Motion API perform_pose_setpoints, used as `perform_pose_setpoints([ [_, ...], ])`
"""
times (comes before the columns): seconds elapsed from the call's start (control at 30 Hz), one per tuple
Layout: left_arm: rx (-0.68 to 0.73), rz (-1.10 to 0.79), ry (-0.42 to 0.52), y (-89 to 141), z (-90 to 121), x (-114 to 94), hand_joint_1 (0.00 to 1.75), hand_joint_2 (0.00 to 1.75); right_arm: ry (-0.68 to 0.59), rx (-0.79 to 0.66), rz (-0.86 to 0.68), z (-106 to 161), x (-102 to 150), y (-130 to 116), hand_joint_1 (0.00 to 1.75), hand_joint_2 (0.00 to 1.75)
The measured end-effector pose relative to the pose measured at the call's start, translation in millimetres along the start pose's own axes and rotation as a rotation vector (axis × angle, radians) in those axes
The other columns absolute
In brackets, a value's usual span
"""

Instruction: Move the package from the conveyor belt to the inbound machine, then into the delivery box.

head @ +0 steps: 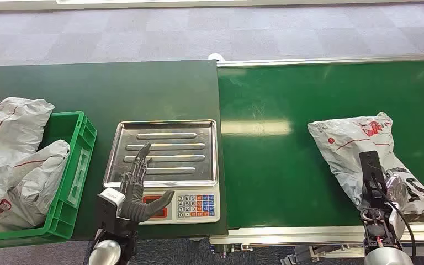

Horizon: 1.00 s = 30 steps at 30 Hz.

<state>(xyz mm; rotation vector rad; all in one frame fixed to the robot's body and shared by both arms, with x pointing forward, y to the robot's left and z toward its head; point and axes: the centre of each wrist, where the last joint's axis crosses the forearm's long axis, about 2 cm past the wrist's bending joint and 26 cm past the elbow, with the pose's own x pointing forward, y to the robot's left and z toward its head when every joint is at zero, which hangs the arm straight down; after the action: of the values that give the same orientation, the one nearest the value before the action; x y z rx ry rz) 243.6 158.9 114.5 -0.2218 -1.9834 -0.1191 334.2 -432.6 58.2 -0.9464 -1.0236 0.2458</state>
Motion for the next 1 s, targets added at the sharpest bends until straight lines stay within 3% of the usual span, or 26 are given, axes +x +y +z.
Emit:
perform_pose_setpoints([
  [0.07,0.016,-0.011,-0.005,3,0,1,0.0,1.75,-0.061,-0.02,-0.007,1,5,0,1.75,1.75],
  [0.23,0.082,-0.061,-0.038,20,1,4,0.0,1.75,-0.361,-0.091,-0.017,12,43,-2,1.75,1.75],
  [0.33,0.105,-0.076,-0.045,27,3,5,0.0,1.75,-0.446,-0.121,-0.025,20,63,-3,1.75,1.75],
  [0.47,0.121,-0.084,-0.05,32,4,6,0.0,1.75,-0.511,-0.149,-0.037,28,75,-5,1.75,1.75],
  [0.57,0.132,-0.099,-0.064,35,4,6,0.0,1.75,-0.628,-0.177,-0.01,36,85,-5,1.75,1.75],
  [0.8,0.146,-0.126,-0.119,44,-7,9,0.0,1.75,-0.96,-0.162,0.13,79,153,8,1.75,1.75],
  [1.0,0.174,-0.123,-0.155,47,-22,13,0.0,1.75,-1.195,-0.063,0.247,121,197,39,1.75,1.75],
])
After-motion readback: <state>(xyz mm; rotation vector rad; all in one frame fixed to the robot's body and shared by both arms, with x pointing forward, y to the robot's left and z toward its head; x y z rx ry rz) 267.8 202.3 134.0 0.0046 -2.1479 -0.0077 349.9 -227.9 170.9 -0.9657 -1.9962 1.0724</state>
